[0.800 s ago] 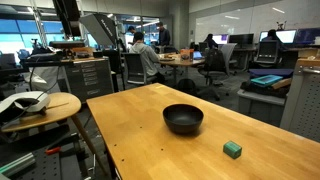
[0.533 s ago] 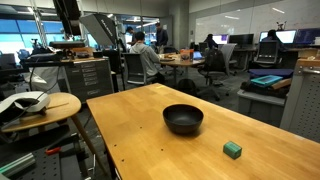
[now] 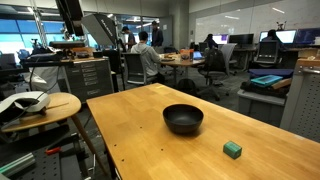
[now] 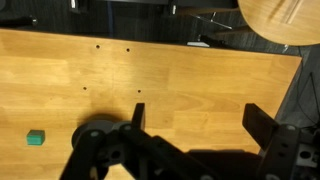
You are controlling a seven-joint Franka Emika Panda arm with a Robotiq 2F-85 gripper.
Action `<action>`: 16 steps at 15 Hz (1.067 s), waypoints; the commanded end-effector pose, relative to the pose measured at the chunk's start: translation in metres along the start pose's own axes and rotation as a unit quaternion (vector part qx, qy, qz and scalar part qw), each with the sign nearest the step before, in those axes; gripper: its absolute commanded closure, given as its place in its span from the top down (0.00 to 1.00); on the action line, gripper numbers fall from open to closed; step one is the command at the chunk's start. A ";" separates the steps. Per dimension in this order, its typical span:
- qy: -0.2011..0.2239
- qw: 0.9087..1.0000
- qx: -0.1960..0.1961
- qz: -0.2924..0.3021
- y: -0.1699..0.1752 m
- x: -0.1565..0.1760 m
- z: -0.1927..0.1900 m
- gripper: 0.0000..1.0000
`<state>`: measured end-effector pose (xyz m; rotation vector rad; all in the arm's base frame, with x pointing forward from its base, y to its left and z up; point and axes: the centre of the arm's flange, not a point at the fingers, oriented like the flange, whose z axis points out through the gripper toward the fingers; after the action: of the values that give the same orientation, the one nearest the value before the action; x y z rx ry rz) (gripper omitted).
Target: Place the block in the bowl
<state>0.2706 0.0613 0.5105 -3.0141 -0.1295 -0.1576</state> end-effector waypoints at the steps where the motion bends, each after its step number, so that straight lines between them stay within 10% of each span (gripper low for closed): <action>1: 0.035 0.999 -0.011 0.018 0.018 0.018 0.000 1.00; 16: 0.121 0.988 -0.055 0.078 0.117 0.143 0.048 1.00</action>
<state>0.3837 -0.0230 0.4668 -3.0300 0.1466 -0.4677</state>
